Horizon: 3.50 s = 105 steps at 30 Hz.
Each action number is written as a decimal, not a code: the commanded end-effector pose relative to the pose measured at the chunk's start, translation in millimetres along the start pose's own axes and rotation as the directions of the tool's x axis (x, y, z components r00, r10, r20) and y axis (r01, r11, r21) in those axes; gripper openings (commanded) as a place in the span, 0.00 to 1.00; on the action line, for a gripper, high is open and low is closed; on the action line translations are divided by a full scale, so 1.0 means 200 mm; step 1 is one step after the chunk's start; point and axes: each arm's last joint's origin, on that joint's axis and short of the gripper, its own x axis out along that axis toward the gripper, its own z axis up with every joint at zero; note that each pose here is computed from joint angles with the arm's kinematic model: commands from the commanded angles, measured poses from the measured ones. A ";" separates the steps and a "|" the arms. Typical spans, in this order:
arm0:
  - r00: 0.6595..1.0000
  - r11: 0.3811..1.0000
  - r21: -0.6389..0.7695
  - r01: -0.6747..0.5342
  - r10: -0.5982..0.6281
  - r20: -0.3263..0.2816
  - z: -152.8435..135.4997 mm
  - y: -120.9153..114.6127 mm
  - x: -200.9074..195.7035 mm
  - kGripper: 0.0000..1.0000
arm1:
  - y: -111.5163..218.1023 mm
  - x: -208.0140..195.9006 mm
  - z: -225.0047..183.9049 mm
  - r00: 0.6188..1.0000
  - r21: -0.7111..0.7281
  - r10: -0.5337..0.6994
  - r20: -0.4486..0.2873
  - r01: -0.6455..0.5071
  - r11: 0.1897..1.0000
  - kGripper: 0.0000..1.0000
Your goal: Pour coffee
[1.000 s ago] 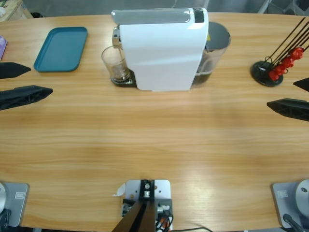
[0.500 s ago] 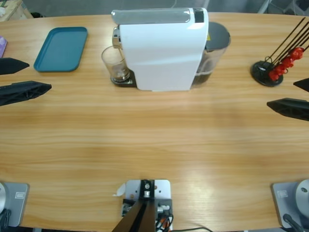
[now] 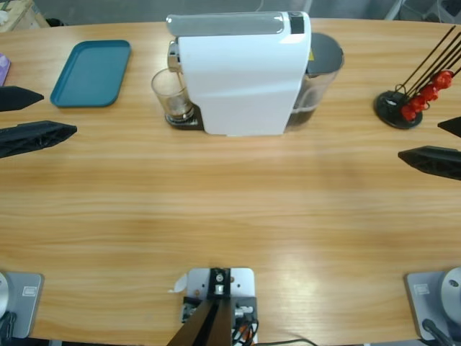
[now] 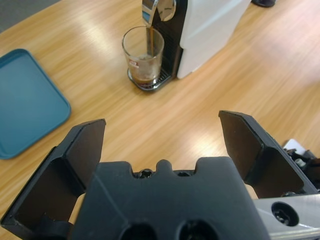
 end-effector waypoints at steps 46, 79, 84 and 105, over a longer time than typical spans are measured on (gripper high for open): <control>0.999 1.000 0.009 0.024 -0.024 -0.025 0.00 -0.01 0.05 1.00 | -0.01 0.00 0.00 1.000 0.046 -0.006 -0.011 0.007 0.999 1.00; 1.000 1.000 -0.020 0.012 -0.013 -0.024 0.08 0.01 0.17 0.99 | 0.00 0.03 0.00 1.000 0.056 -0.007 -0.027 0.009 0.998 1.00; 1.000 1.000 -0.010 0.001 -0.001 -0.020 0.08 0.01 0.17 0.99 | 0.00 0.02 0.00 1.000 0.056 -0.006 -0.022 0.008 0.998 1.00; 0.995 0.989 0.151 -0.001 0.016 -0.101 0.14 0.10 0.65 1.00 | 0.00 0.05 0.02 0.999 0.060 -0.005 -0.045 0.008 0.998 1.00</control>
